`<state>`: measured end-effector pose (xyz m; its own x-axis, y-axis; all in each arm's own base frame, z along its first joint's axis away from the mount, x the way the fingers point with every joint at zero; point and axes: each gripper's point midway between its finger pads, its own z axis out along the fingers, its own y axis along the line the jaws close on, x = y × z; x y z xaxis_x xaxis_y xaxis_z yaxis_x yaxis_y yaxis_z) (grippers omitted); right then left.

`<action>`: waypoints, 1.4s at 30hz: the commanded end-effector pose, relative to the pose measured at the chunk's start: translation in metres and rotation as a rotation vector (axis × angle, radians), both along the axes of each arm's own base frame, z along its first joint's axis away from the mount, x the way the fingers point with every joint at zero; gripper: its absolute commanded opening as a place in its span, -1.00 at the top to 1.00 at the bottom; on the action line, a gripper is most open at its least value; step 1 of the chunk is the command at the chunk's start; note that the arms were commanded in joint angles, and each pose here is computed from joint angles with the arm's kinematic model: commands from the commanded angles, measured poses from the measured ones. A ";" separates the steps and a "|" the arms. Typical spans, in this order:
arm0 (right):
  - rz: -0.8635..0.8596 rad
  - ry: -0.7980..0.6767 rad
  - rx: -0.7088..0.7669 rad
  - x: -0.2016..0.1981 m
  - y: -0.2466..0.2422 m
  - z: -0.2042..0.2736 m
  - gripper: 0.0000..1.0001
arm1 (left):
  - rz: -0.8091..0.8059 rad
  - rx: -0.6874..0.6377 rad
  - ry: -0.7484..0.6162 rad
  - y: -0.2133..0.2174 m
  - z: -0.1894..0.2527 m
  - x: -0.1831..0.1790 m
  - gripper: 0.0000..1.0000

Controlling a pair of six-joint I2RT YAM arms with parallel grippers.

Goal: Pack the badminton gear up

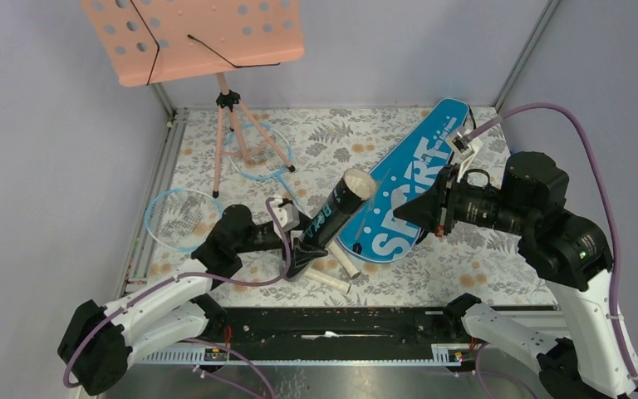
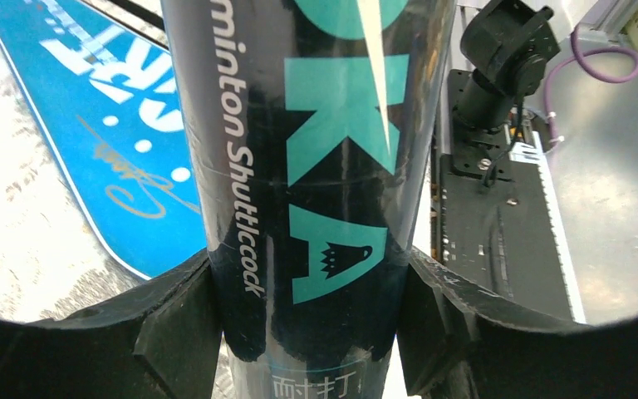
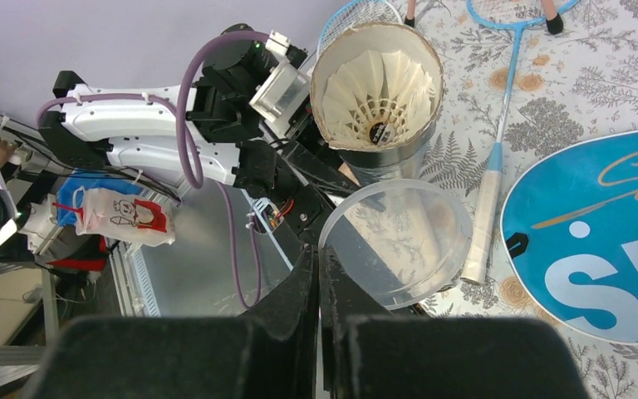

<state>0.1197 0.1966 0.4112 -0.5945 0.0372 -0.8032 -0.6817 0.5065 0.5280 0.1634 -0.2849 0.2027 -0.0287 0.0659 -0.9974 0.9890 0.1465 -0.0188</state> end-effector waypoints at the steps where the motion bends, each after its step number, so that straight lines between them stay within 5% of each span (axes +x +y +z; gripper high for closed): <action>1: 0.039 -0.106 0.046 -0.007 0.000 0.020 1.00 | 0.033 -0.075 0.024 0.007 0.032 -0.015 0.53; 4: 0.080 -0.104 0.057 -0.015 0.002 0.021 1.00 | 0.028 -0.098 -0.002 0.013 0.030 -0.029 0.38; 14: 0.225 -0.095 0.057 -0.036 0.008 0.026 1.00 | -0.005 -0.024 -0.004 0.004 0.005 -0.028 0.43; 42: 0.252 0.072 -0.074 0.003 0.033 -0.009 1.00 | -0.097 -0.027 -0.064 -0.005 0.003 -0.036 0.45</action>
